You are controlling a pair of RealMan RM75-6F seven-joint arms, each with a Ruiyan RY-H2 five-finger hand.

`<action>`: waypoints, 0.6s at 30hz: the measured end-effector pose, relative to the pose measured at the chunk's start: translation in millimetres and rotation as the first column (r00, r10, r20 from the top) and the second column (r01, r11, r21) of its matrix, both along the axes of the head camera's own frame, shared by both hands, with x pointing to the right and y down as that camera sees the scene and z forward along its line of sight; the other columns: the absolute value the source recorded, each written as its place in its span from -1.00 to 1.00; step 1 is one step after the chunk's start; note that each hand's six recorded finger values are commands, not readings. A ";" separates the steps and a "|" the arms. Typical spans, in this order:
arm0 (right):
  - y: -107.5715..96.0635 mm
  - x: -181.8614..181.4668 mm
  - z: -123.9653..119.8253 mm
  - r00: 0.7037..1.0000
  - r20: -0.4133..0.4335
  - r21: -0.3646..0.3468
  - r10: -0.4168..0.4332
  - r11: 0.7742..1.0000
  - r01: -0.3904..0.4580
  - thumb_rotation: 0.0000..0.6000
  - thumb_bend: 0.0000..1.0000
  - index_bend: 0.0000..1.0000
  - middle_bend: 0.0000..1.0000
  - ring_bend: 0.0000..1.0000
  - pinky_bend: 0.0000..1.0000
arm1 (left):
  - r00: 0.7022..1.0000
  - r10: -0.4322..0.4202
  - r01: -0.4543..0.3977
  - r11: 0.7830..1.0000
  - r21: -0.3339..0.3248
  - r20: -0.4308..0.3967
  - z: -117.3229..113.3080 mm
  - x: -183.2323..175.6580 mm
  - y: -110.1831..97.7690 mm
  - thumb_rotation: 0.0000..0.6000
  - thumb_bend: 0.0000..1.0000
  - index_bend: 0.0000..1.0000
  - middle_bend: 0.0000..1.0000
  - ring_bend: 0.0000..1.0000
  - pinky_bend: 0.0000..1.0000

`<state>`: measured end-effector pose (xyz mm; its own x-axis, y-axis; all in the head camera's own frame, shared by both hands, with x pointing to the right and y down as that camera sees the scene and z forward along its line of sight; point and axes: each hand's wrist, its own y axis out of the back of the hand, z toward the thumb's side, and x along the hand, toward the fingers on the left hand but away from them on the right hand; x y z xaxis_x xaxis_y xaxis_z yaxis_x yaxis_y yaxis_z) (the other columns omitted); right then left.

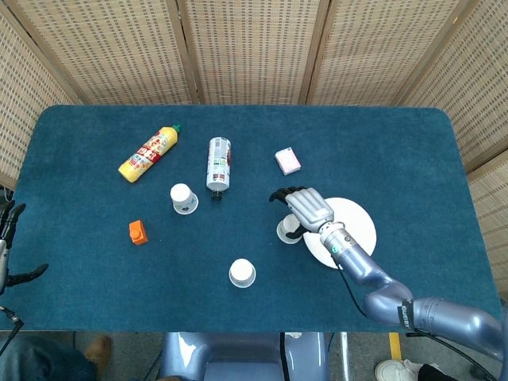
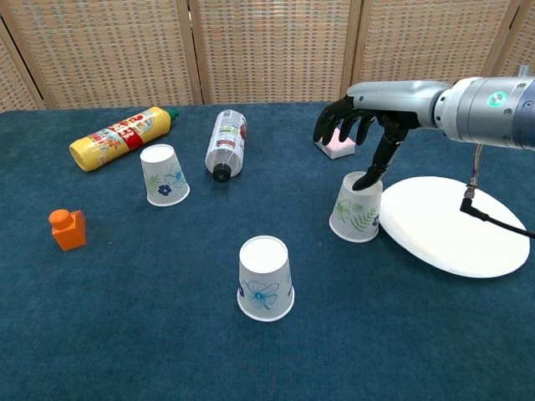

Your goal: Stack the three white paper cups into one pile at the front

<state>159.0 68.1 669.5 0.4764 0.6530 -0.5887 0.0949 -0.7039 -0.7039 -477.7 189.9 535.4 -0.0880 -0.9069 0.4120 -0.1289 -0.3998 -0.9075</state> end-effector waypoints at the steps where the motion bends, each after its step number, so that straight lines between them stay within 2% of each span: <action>1: 0.4 0.0 2.5 1.000 -0.007 -0.002 0.000 1.000 0.000 1.00 -0.46 -0.40 -0.30 -0.43 -0.31 | 1.000 -0.001 0.001 1.000 -0.001 0.000 0.0 -0.2 -0.1 1.00 -1.00 -1.00 -1.00 -1.00 -1.00; 12: 8.6 10.4 18.5 0.998 -0.069 -0.042 -0.001 0.999 -0.002 1.00 -0.46 -0.35 -0.24 -0.37 -0.19 | 1.000 0.009 -0.009 1.000 -0.010 -0.002 1.4 1.9 1.3 1.00 -1.00 -1.00 -1.00 -1.00 -1.00; 18: 10.3 19.6 26.3 0.995 -0.103 -0.051 0.002 0.999 -0.007 1.00 -0.39 -0.21 -0.08 -0.14 0.02 | 1.000 0.010 -0.010 1.000 -0.011 -0.005 1.3 2.3 2.4 1.00 -1.00 -1.00 -1.00 -1.00 -1.00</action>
